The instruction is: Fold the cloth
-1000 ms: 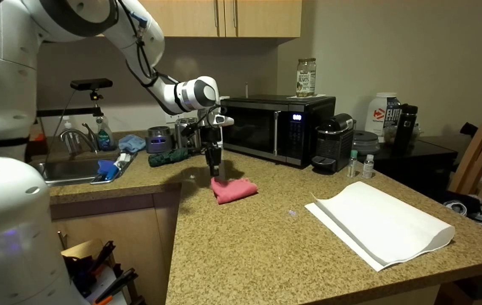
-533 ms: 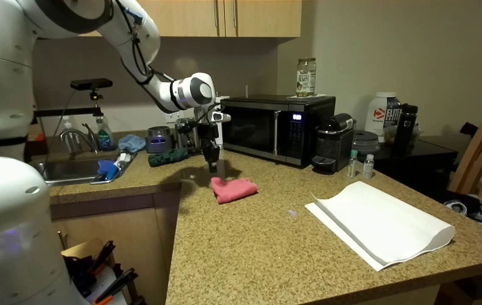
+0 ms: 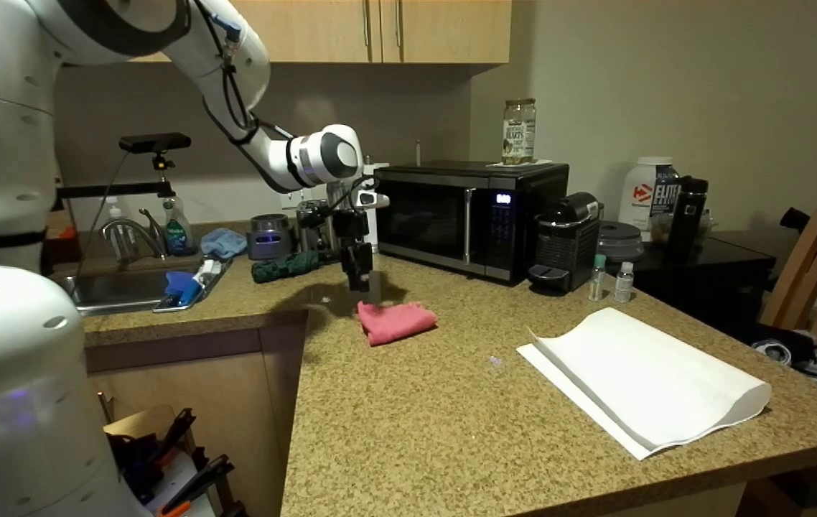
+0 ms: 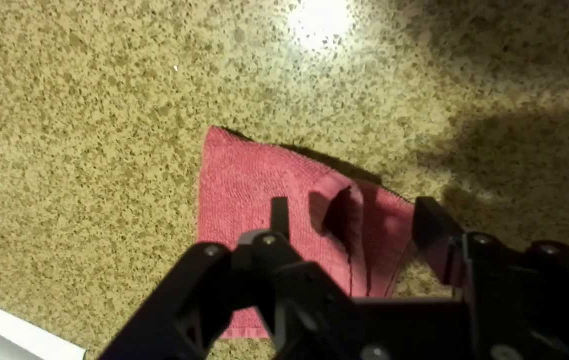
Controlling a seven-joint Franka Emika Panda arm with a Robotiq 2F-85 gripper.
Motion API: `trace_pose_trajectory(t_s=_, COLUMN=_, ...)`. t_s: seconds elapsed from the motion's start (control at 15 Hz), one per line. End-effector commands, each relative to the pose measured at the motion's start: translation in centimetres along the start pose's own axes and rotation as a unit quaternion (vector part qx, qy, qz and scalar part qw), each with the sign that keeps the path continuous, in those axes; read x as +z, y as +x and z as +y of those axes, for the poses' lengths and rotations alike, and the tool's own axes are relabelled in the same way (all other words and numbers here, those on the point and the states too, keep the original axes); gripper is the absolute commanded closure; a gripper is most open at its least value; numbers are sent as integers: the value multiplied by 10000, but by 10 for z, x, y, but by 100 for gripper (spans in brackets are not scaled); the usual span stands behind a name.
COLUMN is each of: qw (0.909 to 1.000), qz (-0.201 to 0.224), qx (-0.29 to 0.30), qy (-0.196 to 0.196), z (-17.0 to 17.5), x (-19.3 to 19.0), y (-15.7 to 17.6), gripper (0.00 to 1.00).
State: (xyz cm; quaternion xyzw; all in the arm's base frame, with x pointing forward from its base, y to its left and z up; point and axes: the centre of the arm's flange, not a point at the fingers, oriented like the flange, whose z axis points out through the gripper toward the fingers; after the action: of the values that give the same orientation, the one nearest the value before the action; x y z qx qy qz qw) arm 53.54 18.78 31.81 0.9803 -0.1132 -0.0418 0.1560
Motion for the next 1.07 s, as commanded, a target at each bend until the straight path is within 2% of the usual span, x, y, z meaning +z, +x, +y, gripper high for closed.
trace_pose_trajectory(t_s=0.0, qw=9998, qz=37, qx=-210, qy=-17, z=7, x=8, y=-9, gripper=4)
trace_pose_trajectory(t_s=0.13, qw=9997, qz=25, qx=-224, qy=-36, z=9, x=11, y=-11, gripper=0)
trace_pose_trajectory(t_s=0.4, qw=9997, qz=20, qx=-240, qy=-75, z=13, x=15, y=-11, gripper=0)
trace_pose_trajectory(t_s=0.47, qw=9997, qz=29, qx=-242, qy=-79, z=14, x=15, y=-10, gripper=25)
trace_pose_trajectory(t_s=0.53, qw=9996, qz=39, qx=-248, qy=-86, z=16, x=16, y=-10, gripper=26)
trace_pose_trajectory(t_s=1.0, qw=9990, qz=234, qx=-336, qy=-198, z=22, x=16, y=-3, gripper=73)
